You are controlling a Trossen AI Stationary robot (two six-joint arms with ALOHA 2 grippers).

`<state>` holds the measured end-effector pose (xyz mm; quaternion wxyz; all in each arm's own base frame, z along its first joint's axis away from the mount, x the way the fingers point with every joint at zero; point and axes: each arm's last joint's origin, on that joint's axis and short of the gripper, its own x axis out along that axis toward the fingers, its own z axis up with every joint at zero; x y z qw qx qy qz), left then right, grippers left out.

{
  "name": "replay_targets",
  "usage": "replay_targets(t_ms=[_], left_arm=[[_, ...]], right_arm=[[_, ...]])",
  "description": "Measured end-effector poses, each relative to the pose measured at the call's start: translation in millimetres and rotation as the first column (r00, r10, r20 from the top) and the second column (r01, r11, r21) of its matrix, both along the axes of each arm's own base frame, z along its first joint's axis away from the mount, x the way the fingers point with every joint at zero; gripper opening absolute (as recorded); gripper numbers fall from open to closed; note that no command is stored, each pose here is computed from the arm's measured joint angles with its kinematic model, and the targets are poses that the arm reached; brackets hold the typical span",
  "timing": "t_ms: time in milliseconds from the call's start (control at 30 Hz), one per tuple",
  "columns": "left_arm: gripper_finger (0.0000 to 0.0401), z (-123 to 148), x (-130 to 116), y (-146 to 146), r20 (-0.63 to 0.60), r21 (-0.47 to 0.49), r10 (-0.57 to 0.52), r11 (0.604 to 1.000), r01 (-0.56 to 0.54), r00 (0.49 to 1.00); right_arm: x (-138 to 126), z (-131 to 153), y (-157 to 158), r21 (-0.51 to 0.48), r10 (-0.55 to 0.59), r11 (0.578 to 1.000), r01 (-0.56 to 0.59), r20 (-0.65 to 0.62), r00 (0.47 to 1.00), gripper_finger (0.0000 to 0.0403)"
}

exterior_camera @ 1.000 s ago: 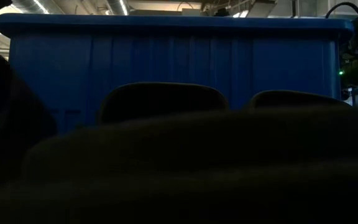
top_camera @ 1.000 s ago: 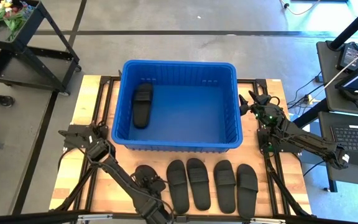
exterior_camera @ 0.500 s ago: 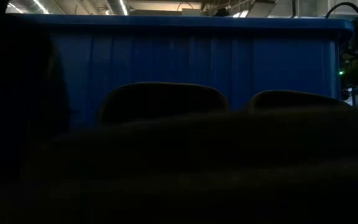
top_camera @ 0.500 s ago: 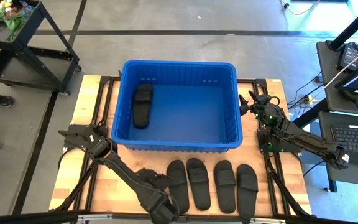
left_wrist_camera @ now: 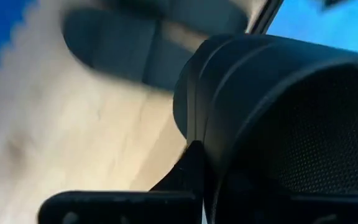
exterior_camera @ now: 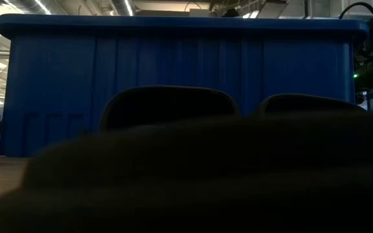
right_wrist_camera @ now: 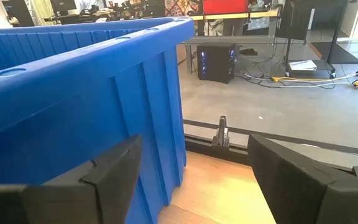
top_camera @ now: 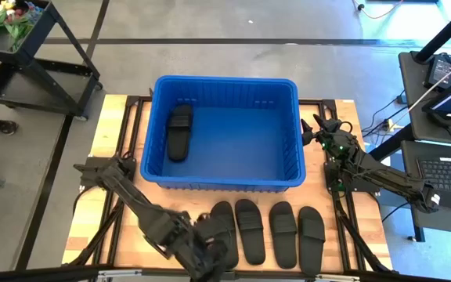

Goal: Pick and place slides into bin
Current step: Put the black slide into the blue bin

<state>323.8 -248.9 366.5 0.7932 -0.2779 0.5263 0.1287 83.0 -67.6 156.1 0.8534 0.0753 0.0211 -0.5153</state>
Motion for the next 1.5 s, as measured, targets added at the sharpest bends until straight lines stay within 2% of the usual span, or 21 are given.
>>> replay_targets(t_ms=[133, 200, 233, 333, 467, 533, 633, 700, 867, 967, 1067, 1200, 1367, 1500], left_arm=[[0.0005, 44, -12, 37, 0.220, 0.116, 0.032, 0.992, -0.059, 0.975], [0.0005, 64, -19, 58, 0.321, 0.242, 0.023, 0.965, -0.106, 0.947], [0.0005, 72, -23, 69, 0.359, 0.323, 0.007, 0.937, -0.131, 0.933], [0.0005, 90, -29, 102, 0.415, 0.531, -0.003, 0.813, -0.239, 0.910], [0.0004, 101, -24, 147, 0.420, 0.678, 0.053, 0.646, -0.352, 0.906], [0.0004, 99, -18, 167, 0.375, 0.741, 0.077, 0.574, -0.348, 0.924], [0.0004, 86, -3, 199, 0.279, 0.805, 0.145, 0.504, -0.314, 0.949], [0.0004, 70, 7, 220, 0.173, 0.843, 0.194, 0.478, -0.247, 0.966], [0.0004, 30, 29, 263, -0.070, 0.885, 0.248, 0.462, -0.054, 0.966], [0.0004, 2, 39, 280, -0.224, 0.890, 0.253, 0.447, 0.092, 0.941], [0.0004, -22, 45, 296, -0.328, 0.870, 0.255, 0.458, 0.185, 0.910], [0.0004, -51, 46, 314, -0.380, 0.842, 0.281, 0.499, 0.204, 0.881], [0.0004, -84, 45, 336, -0.409, 0.835, 0.317, 0.508, 0.211, 0.856], [0.0004, -115, 47, 352, -0.427, 0.835, 0.305, 0.493, 0.243, 0.851]], right_arm=[[0, 0, 0, 0.001, 0.000, 1.000, 0.000, 0.004, 1.000, 0.0294], [0, 0, 0, 0.001, 0.000, 1.000, 0.000, 0.004, 1.000, 0.0294], [0, 0, 0, 0.000, 0.000, 1.000, 0.000, 0.004, 1.000, 0.0294], [0, 0, 0, 0.000, 0.000, 1.000, 0.000, 0.004, 1.000, 0.0294], [0, 0, 0, 0.000, 0.000, 1.000, 0.000, 0.004, 1.000, 0.0294], [0, 0, 0, 0.000, 0.000, 1.000, 0.000, 0.004, 1.000, 0.0294], [0, 0, 0, -0.002, 0.000, 1.000, 0.000, 0.002, 1.000, 0.0294], [0, 0, 0, -0.002, 0.000, 1.000, 0.000, 0.001, 1.000, 0.0294], [0, 0, 0, -0.001, 0.000, 1.000, 0.000, 0.000, 1.000, 0.0294], [0, 0, 0, -0.012, -0.001, 1.000, 0.000, -0.020, 1.000, 0.0294], [0, 0, 0, -0.024, 0.001, 1.000, -0.002, -0.043, 0.999, 0.0294], [0, 0, 0, -0.023, 0.002, 1.000, -0.003, -0.043, 0.999, 0.0294], [0, 0, 0, -0.023, 0.002, 1.000, -0.003, -0.044, 0.999, 0.0294], [0, 0, 0, -0.022, 0.002, 1.000, -0.003, -0.044, 0.999, 0.0294]])
